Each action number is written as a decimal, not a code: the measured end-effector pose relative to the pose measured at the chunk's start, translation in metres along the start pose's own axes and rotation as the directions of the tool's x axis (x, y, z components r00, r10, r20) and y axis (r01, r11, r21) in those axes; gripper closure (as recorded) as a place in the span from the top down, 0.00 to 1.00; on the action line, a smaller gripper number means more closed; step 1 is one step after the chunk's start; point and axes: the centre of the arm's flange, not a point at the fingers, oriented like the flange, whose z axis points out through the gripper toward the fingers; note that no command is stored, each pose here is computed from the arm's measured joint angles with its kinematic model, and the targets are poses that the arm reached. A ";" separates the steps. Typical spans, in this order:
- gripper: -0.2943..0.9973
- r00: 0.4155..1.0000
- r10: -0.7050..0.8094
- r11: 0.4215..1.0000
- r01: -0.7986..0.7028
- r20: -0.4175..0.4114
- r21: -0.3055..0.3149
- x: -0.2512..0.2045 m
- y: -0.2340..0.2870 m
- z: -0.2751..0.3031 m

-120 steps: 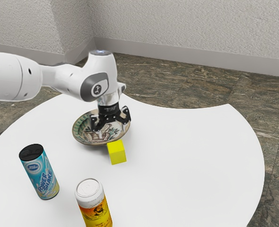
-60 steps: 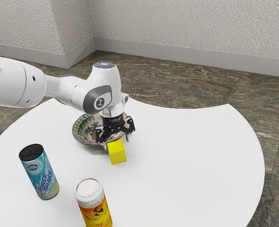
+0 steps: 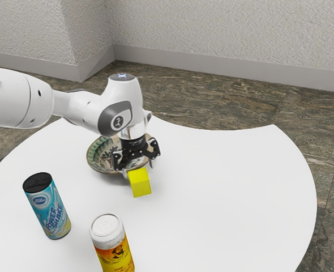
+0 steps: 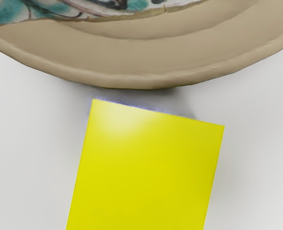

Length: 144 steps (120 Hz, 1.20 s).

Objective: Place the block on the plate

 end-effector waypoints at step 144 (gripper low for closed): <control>0.77 0.988 0.146 0.989 -0.146 0.045 -0.013 0.025 0.001 0.064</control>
